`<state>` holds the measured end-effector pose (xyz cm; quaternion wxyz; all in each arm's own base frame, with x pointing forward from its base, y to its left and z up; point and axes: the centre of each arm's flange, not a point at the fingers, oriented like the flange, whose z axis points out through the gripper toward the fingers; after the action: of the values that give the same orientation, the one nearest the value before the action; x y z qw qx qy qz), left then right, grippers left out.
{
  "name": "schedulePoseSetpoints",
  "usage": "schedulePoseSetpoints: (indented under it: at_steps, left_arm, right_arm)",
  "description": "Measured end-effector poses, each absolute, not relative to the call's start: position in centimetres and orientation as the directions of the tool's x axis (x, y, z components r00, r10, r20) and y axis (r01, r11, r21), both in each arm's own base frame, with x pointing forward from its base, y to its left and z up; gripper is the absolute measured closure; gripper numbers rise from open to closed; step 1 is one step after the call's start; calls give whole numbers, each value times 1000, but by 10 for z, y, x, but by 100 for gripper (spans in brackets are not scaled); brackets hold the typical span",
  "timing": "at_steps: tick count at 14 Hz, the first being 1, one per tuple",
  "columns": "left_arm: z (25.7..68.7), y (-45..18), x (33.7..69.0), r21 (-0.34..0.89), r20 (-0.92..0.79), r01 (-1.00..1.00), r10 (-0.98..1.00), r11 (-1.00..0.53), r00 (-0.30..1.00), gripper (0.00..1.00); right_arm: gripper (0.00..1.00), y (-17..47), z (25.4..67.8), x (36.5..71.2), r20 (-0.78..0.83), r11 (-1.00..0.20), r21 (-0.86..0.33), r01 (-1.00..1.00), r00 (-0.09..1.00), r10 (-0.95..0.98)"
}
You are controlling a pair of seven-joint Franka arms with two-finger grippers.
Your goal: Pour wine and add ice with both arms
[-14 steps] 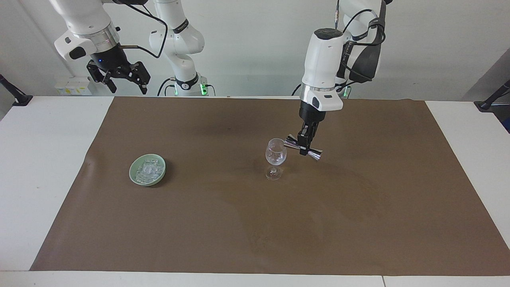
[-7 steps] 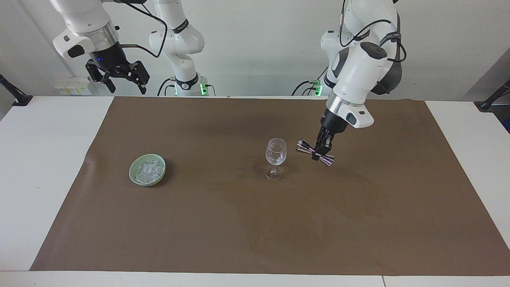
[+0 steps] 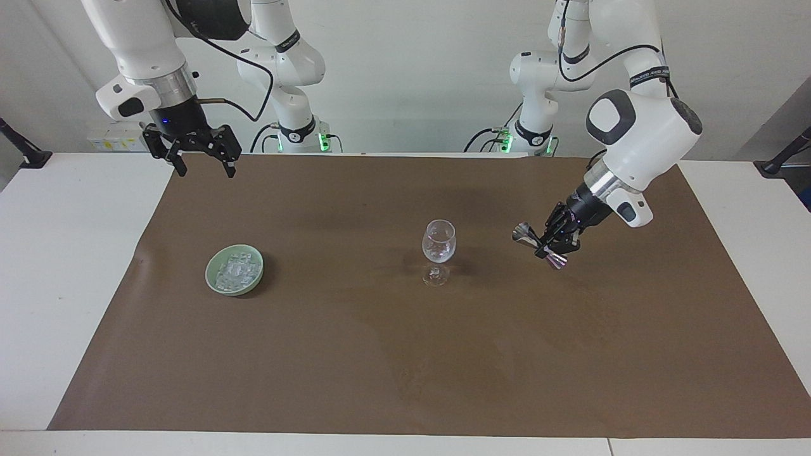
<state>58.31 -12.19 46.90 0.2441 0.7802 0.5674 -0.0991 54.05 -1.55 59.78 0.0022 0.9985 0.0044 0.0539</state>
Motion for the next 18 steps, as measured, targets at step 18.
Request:
schedulePoseSetpoints:
  at_steps: [18]
  left_arm:
    - [408,-55,549,203,-761,972,605,-117,232,78]
  right_arm:
    - [0,-38,371,575,106,-979,39,201,973,204]
